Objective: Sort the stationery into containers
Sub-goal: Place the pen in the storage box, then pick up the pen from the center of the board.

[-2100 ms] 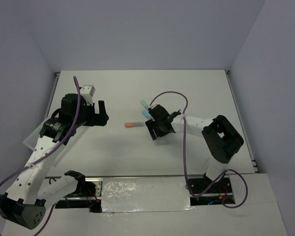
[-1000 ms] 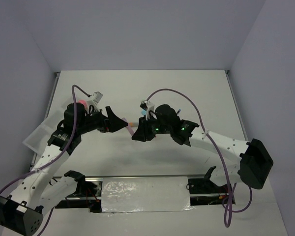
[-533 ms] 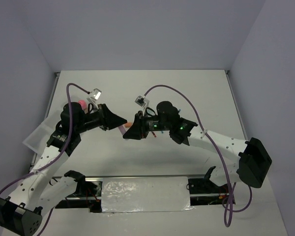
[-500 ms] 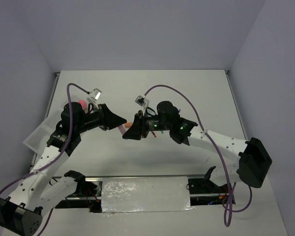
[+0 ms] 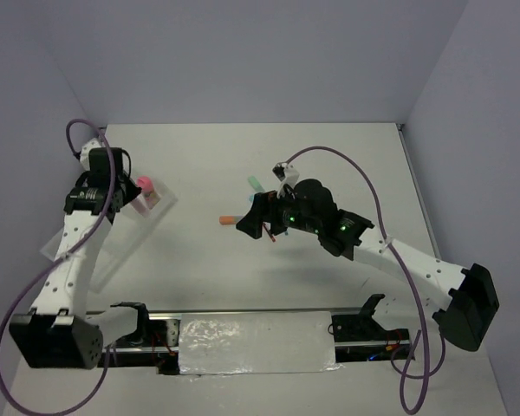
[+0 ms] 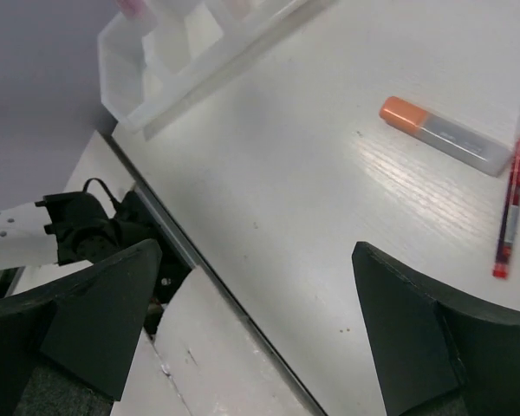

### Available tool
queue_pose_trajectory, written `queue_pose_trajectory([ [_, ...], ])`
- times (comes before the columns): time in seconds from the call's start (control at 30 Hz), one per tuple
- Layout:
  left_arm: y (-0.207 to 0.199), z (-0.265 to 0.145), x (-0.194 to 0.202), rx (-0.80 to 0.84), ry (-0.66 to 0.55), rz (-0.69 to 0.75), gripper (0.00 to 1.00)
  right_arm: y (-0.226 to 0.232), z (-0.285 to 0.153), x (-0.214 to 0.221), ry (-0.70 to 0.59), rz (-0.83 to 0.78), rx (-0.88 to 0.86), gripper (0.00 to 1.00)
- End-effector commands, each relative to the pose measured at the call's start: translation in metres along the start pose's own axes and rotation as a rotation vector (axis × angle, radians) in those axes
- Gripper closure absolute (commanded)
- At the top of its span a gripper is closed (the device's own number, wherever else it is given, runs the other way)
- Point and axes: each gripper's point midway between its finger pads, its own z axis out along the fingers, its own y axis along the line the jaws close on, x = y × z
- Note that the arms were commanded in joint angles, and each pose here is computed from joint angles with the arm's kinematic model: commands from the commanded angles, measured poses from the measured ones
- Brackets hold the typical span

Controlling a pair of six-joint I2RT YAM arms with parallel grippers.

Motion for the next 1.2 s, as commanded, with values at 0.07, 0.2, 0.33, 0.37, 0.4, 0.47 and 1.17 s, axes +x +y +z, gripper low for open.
queue_pose_trajectory([
  [0.07, 0.088, 0.049, -0.016, -0.356, 0.027, -0.039, 1.0, -0.02, -0.017, 0.006, -0.005, -0.066, 0.094, 0.0],
  [0.2, 0.113, 0.08, -0.027, -0.444, 0.063, -0.098, 1.0, -0.021, -0.018, 0.016, 0.026, -0.102, 0.069, 0.0],
  [0.33, 0.126, 0.11, -0.02, -0.451, 0.121, -0.137, 0.95, -0.02, -0.016, 0.023, 0.059, -0.128, 0.047, 0.0],
  [0.37, 0.125, 0.113, -0.023, -0.444, 0.122, -0.136, 0.81, -0.018, -0.015, 0.024, 0.063, -0.13, 0.039, 0.0],
  [0.4, 0.125, 0.117, -0.022, -0.436, 0.132, -0.137, 0.73, -0.018, -0.015, 0.025, 0.067, -0.134, 0.032, 0.0],
  [0.47, 0.128, 0.122, -0.015, -0.451, 0.165, -0.133, 0.4, -0.018, -0.014, 0.026, 0.073, -0.144, 0.025, 0.0],
  [1.17, 0.036, 0.014, 0.024, 0.094, 0.061, 0.142, 0.01, -0.173, 0.13, 0.083, 0.686, -0.698, 0.407, 0.06],
])
